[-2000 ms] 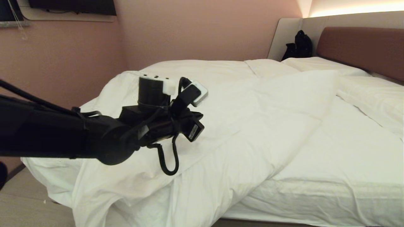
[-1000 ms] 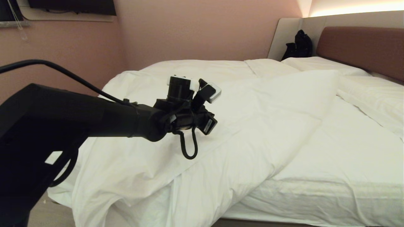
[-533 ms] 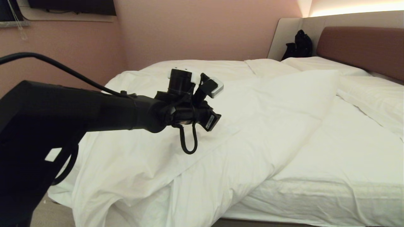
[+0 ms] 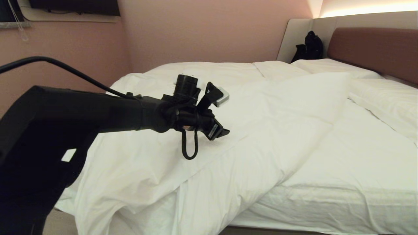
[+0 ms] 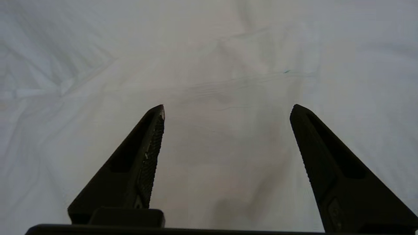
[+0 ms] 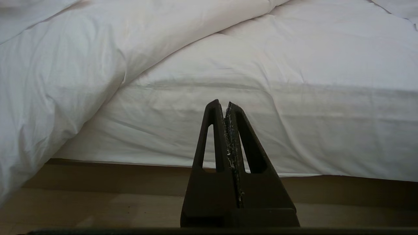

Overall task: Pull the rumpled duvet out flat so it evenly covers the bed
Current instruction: Flatten the corners of the folded blanket

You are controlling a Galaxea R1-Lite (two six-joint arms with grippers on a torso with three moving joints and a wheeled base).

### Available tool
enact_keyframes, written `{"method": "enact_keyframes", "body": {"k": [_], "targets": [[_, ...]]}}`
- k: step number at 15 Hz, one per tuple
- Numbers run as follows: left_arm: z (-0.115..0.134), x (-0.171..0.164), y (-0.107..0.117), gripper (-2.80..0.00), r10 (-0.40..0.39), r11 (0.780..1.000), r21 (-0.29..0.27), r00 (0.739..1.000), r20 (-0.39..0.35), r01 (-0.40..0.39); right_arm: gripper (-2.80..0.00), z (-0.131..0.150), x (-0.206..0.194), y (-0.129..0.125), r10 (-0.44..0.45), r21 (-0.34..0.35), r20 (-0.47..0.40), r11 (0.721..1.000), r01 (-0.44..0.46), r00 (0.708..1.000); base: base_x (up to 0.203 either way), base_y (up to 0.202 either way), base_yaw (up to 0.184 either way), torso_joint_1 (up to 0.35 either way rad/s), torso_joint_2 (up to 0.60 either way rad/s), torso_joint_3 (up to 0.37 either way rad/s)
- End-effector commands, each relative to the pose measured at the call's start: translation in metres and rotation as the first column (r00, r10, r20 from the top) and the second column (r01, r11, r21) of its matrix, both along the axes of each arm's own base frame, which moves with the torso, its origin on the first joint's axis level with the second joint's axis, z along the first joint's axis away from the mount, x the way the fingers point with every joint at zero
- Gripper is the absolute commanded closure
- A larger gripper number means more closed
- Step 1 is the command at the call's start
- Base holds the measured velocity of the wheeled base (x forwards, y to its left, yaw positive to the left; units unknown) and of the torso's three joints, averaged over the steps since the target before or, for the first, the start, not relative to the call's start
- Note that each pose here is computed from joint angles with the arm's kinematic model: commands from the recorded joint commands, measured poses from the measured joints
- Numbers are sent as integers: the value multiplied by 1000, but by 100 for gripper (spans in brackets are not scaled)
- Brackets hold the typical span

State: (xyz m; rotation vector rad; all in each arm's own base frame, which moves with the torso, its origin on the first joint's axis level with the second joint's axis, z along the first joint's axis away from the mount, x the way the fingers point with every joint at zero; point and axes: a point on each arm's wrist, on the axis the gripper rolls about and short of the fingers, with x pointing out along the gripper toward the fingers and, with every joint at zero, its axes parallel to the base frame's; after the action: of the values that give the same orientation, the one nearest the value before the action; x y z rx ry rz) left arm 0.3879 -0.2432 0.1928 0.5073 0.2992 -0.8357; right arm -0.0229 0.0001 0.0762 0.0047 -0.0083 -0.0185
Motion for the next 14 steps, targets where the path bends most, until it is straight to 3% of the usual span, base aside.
{"method": "enact_keyframes", "body": {"k": [1,5,14], "targets": [[-14,11,0,-280,1,1000,26,1000,-6,-1,0,0,0,0,0,0,-1,1000,0,1000,0,0,0,0,0,0],[-25,22,4,-280,-14,996,88,1000,10,13,0,0,0,0,0,0,-1,1000,0,1000,0,0,0,0,0,0],[-57,49,12,-280,20,993,118,1000,-20,-17,0,0,0,0,0,0,-1,1000,0,1000,0,0,0,0,0,0]]}}
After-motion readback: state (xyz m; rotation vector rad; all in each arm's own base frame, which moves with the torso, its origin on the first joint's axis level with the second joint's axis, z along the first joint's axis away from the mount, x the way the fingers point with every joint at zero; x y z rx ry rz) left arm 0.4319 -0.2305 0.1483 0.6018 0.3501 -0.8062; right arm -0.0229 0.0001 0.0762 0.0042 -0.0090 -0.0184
